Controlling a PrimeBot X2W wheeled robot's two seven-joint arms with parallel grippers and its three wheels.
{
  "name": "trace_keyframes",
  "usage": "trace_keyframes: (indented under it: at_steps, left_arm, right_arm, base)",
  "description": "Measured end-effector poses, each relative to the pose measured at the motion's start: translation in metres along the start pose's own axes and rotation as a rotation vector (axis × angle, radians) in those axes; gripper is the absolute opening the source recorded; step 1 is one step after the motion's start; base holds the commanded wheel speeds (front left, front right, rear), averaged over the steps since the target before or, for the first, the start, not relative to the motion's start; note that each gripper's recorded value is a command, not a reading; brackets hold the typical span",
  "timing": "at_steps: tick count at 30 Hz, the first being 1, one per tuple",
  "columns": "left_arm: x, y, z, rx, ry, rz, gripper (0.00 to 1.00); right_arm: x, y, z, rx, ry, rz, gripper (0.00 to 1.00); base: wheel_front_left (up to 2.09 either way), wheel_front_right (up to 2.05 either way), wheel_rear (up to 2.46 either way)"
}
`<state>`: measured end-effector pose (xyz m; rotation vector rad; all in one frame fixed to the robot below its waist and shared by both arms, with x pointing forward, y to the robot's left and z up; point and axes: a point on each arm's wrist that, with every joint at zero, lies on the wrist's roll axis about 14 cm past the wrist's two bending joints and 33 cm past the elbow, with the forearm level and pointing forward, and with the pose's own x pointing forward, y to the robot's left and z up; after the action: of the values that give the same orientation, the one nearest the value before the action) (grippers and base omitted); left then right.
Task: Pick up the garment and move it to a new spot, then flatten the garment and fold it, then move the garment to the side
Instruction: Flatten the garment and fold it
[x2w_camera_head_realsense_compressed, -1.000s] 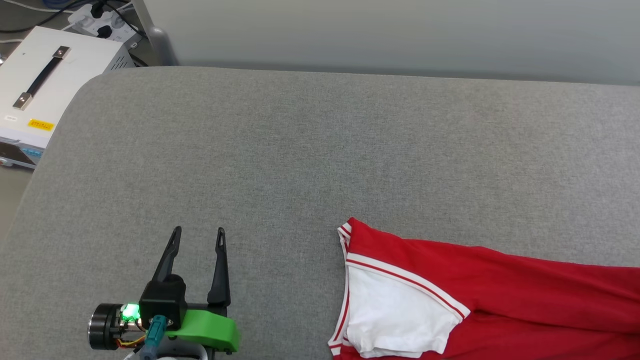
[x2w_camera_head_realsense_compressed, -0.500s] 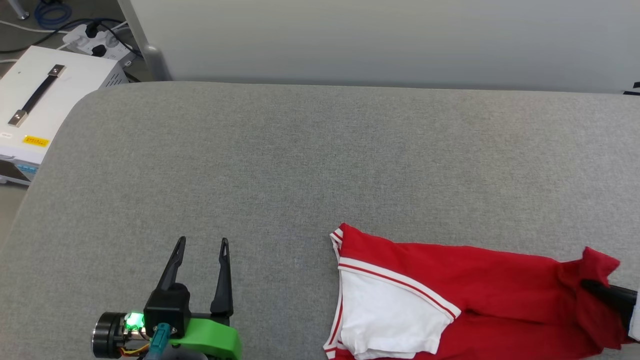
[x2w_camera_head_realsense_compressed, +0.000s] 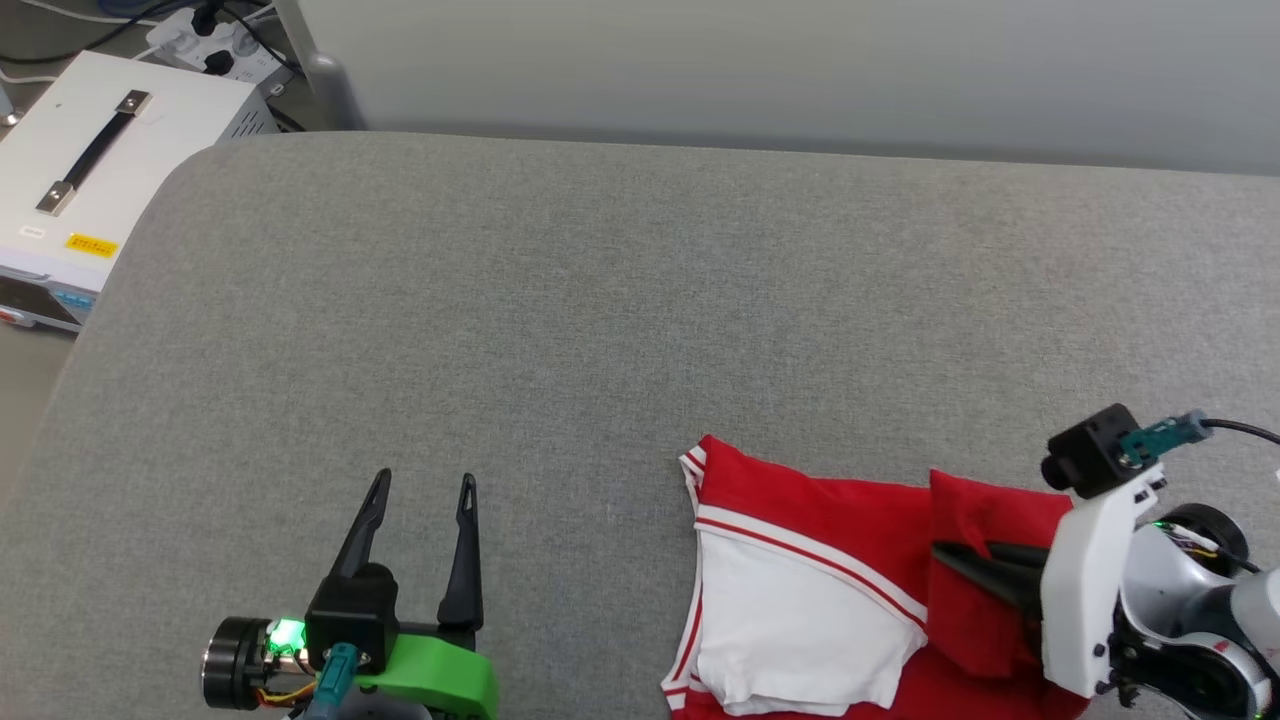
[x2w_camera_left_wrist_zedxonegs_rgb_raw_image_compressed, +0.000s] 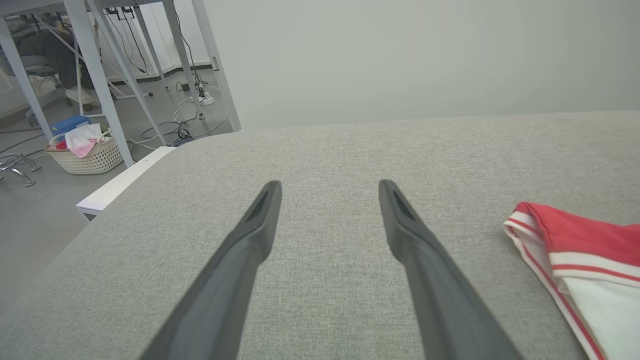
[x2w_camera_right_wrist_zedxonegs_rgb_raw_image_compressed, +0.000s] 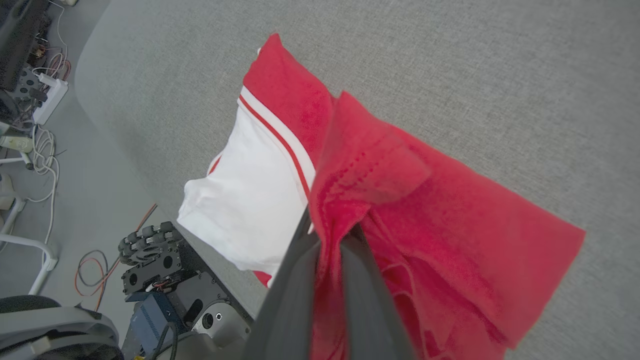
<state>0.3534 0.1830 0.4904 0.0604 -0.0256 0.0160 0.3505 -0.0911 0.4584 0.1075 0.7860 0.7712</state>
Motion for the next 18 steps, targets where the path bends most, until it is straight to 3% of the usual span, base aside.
trace_keyframes:
  at_steps: [12,18]
  left_arm:
    - [0.004,0.004,-0.005,-0.007,0.015,0.024,1.00]
    - [0.006,0.005,-0.008,-0.007,0.027,0.031,1.00]
  right_arm:
    - [0.066,0.042,0.017,-0.219,0.039,0.109,0.00]
    - [0.093,0.046,-0.005,-0.213,0.123,0.129,0.00]
  base:
    - [0.00,0.00,0.00]
    - [0.00,0.00,0.00]
